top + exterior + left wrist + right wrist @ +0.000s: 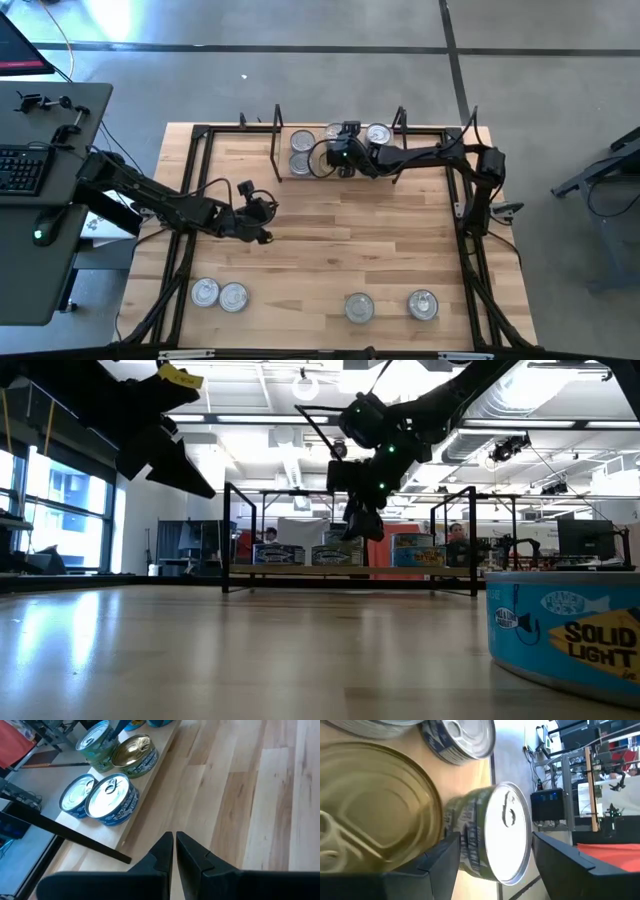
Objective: Stack canned seafood by type on shelf
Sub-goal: Stack the right green tuna can on top of the top green tuna can on the shelf, then stack the left blue tuna can on top of the top blue tuna can on the shelf
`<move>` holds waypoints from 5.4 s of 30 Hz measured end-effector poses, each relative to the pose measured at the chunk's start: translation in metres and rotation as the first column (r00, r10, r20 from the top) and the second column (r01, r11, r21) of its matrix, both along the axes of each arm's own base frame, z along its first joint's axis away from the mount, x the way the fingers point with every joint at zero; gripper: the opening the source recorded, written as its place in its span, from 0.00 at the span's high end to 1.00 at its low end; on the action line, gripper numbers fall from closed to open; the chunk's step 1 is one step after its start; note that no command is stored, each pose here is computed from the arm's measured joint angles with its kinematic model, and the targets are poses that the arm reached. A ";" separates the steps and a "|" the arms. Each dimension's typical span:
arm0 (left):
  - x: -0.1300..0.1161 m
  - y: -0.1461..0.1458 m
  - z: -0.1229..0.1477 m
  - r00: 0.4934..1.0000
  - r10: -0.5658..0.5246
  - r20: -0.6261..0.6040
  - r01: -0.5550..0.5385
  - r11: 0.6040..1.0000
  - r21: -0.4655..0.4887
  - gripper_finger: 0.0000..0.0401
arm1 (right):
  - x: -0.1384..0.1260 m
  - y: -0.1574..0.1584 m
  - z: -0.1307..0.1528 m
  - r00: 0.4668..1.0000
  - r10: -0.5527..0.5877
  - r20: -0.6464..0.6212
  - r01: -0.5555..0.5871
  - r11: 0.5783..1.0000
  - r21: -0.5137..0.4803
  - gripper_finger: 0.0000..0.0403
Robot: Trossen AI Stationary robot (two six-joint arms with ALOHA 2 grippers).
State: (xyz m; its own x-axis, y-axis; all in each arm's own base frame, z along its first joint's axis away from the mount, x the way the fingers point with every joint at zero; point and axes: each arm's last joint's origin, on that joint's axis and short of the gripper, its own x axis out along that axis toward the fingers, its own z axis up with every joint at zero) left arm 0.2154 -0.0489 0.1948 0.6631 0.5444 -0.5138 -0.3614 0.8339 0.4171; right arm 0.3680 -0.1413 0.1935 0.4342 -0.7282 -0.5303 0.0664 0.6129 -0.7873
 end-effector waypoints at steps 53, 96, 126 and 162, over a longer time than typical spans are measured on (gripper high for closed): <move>-0.114 -0.141 -0.027 0.820 0.061 -0.569 -0.539 0.417 -0.732 1.00 | -0.013 0.196 0.004 0.918 0.190 0.347 -0.297 0.911 0.287 0.41; 0.010 -0.044 -0.037 0.902 -0.386 -0.195 0.301 0.884 -0.359 1.00 | -0.013 0.206 0.004 0.895 0.191 0.402 -0.372 0.817 0.441 0.41; -0.011 -0.063 -0.002 0.963 -0.261 -0.071 0.209 0.885 -0.417 0.64 | 0.028 0.187 -0.046 0.792 0.213 0.572 -0.559 0.631 0.538 0.41; 0.043 -0.028 -0.058 0.955 -0.290 -0.057 0.270 0.935 -0.229 0.70 | 0.005 0.196 -0.001 0.822 0.190 0.537 -0.504 0.682 0.531 0.41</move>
State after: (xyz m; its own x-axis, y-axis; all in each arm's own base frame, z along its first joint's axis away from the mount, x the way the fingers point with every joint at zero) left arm 0.2580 -0.0769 0.1371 0.7192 0.2126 -0.6614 -0.0703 0.9694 0.2351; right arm 0.3731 0.0542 0.1928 0.8645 -0.0392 -0.5010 -0.0455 0.9868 -0.1556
